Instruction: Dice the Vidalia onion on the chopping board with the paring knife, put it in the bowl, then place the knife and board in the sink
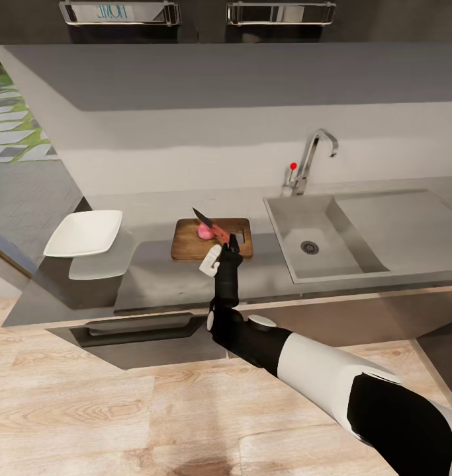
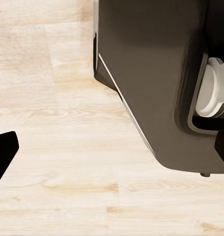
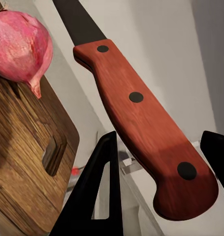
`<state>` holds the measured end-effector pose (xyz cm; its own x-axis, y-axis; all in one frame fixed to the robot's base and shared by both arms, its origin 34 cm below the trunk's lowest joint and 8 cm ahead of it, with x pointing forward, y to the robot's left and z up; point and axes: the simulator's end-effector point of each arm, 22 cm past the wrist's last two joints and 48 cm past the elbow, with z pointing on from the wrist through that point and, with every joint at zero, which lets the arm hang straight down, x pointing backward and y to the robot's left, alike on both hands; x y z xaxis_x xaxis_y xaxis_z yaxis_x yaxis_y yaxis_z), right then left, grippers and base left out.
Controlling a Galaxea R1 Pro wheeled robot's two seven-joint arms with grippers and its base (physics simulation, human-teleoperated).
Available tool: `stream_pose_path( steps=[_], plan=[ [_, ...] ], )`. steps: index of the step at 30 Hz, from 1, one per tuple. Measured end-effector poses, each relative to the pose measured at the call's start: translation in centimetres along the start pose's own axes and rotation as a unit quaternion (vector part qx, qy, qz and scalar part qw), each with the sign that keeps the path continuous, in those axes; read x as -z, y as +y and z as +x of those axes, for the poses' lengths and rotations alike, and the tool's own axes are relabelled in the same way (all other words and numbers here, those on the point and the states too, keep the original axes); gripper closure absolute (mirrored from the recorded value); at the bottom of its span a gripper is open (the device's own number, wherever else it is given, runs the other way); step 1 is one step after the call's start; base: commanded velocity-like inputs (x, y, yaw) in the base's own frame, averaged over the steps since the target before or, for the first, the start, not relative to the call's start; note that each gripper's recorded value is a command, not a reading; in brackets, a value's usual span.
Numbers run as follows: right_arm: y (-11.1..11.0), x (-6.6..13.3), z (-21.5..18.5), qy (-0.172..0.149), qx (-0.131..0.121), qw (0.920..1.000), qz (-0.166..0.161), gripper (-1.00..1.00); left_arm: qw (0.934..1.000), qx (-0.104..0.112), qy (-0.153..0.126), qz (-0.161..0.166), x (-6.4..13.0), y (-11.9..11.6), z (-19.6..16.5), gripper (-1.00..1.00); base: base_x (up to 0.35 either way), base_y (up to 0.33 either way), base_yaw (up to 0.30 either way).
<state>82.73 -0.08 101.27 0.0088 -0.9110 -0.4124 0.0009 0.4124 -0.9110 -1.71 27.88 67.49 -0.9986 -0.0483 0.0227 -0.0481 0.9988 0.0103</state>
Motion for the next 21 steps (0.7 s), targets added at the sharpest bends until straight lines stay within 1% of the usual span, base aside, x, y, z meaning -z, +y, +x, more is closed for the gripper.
stream_pose_path(
  steps=[6, 21],
  plan=[
    [0.07, -0.01, 0.10, 0.002, 0.000, 1.0000, -0.001, 1.00, 1.0000, 0.000, -0.001, 0.000, 0.00, 0.09, -0.03, -1.00, 0.059, 0.000, 0.000],
    [0.46, -0.08, 0.62, 0.008, 0.003, 0.9999, -0.007, 1.00, 1.0000, 0.000, 0.000, 0.000, 0.00, 0.04, -0.03, -1.00, 0.003, 0.000, 0.000]
  ],
)
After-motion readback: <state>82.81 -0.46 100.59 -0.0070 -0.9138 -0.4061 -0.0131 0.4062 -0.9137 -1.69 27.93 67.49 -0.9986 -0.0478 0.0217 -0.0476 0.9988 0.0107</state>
